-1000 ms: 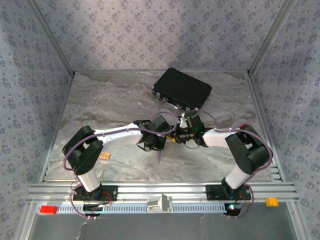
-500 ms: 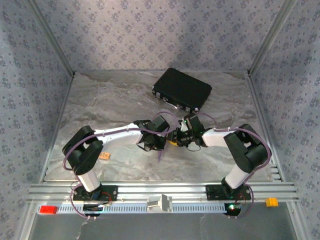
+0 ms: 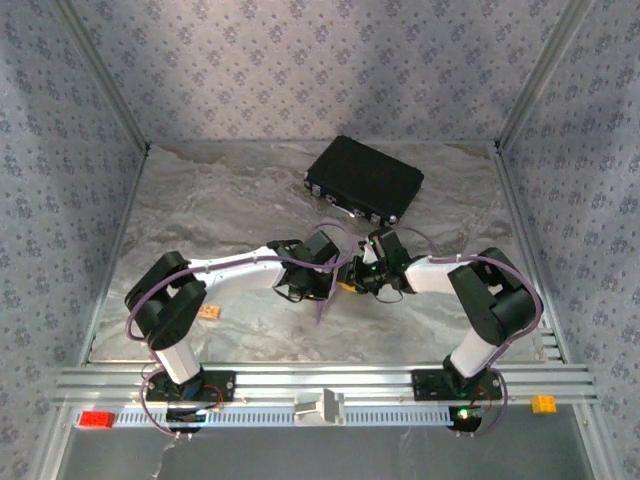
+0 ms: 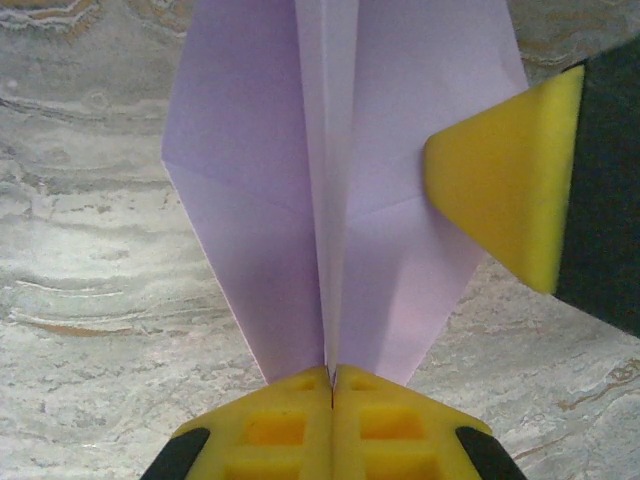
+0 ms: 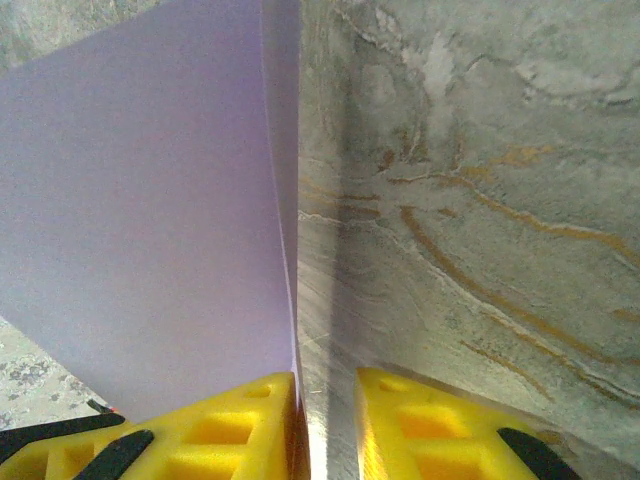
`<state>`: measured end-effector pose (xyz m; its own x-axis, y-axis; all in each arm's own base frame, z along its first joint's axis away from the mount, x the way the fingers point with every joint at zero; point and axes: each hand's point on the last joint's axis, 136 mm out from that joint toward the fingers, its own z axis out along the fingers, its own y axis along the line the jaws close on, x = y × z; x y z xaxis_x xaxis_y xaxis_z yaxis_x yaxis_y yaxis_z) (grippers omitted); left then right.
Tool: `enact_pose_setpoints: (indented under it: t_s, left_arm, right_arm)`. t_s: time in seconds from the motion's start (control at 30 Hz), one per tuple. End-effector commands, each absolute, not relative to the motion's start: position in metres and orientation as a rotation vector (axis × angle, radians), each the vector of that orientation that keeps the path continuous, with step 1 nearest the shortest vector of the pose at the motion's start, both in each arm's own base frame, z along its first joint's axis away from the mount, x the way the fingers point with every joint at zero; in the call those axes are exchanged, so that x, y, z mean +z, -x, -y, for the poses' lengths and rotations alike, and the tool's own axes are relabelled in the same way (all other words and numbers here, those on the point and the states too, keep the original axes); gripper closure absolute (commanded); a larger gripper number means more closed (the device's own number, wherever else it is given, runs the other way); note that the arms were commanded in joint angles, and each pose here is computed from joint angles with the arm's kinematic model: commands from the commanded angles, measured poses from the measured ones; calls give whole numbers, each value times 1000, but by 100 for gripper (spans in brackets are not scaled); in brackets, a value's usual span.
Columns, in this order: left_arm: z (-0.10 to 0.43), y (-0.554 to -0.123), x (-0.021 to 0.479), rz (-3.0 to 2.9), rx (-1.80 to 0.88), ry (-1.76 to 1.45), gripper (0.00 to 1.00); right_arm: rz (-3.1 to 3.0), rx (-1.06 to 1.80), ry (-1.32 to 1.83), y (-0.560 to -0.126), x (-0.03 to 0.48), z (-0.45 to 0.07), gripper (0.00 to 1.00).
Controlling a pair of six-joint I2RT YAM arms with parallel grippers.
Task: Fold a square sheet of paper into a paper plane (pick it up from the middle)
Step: Move a paper plane to the center of the table.
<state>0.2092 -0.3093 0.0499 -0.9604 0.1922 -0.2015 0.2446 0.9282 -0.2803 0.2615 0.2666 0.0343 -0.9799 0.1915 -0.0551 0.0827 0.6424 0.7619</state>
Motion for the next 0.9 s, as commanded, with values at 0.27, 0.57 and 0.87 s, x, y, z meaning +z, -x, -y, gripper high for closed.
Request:
enact_pose_setpoints:
  t_s: [0.27,0.57,0.87]
  left_arm:
    - [313,-208,43,-2919,-451,-359,84]
    - [313,-208,38,-2919,-445,-355,81]
    - [312,-210,33,-2923,-423,-356,80]
  right_arm:
    - [-2739,1274,-207,-259,32,-268,90]
    - [-2750,1276,-217,-258,29,-268,90]
    - [-2747,1282,-215,-258,30,-268,90]
